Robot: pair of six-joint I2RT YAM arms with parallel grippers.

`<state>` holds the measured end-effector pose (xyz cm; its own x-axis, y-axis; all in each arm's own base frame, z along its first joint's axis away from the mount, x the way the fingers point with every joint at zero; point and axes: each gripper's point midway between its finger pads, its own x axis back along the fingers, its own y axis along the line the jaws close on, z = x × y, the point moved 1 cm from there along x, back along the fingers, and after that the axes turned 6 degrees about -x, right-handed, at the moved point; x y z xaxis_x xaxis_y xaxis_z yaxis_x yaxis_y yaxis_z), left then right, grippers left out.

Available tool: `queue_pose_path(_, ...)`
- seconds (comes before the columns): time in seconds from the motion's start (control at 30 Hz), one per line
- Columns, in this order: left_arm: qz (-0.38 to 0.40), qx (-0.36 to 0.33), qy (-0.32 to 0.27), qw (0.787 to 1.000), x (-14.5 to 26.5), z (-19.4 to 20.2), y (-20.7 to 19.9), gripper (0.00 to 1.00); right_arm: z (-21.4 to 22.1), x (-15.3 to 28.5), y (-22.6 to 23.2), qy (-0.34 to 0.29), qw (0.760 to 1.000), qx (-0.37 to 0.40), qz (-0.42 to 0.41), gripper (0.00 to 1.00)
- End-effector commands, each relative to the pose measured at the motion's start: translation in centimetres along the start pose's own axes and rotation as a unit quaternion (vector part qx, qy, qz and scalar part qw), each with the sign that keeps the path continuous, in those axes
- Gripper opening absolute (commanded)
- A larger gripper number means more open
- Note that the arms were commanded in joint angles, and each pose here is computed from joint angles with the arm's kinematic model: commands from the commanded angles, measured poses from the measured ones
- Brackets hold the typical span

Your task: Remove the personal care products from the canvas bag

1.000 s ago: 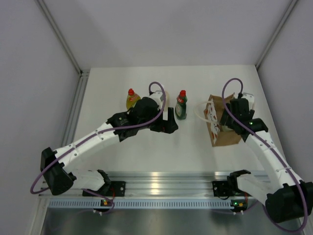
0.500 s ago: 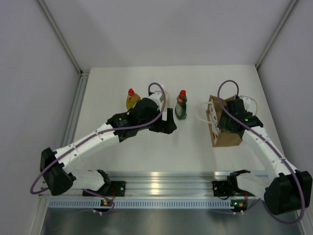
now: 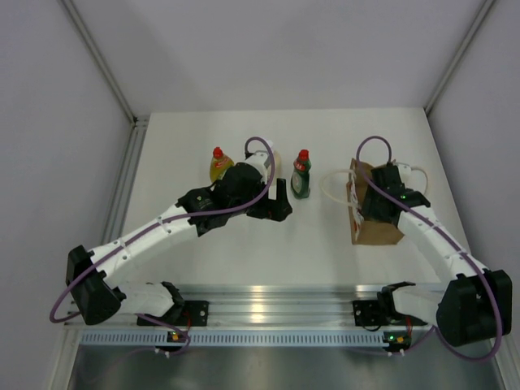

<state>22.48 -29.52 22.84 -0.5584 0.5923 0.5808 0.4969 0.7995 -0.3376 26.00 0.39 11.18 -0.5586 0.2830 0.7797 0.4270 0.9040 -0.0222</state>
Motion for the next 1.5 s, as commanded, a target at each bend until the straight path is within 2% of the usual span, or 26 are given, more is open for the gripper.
queue_pose_path(0.0, 0.003, -0.007, -0.029, 1.0, 0.6, -1.2, -0.1, 0.98, -1.4, 0.1, 0.3, -0.022, 0.999, -0.022, -0.01, 0.25)
queue_pose_path(0.03, 0.002, -0.007, -0.028, 1.0, 0.6, -1.1, -0.1, 0.98, -1.8, 0.2, 0.5, -0.026, 0.999, -0.021, -0.014, 0.16)
queue_pose_path(0.17, -0.002, -0.006, -0.032, 0.999, 0.7, -1.3, 0.1, 0.98, -4.4, 1.3, 1.1, -0.051, 0.998, -0.018, -0.026, 0.0)
queue_pose_path(0.53, -0.065, 0.011, -0.078, 0.995, 1.9, -2.3, 2.5, 0.98, -9.4, 4.1, 2.1, -0.103, 0.993, -0.012, -0.063, 0.0)
queue_pose_path(0.83, -0.077, 0.017, -0.088, 0.993, 2.3, -2.3, 3.0, 0.98, -12.5, 6.8, 2.1, -0.137, 0.988, -0.005, -0.071, 0.0)
queue_pose_path(1.1, -0.111, 0.029, -0.114, 0.987, 3.6, -2.7, 4.5, 0.98, -15.9, 10.6, 2.0, -0.175, 0.981, -0.008, -0.083, 0.0)
queue_pose_path(1.47, -0.155, 0.05, -0.143, 0.976, 5.4, -3.1, 6.5, 0.98, -19.9, 17.3, 5.3, -0.208, 0.962, 0.012, -0.178, 0.0)
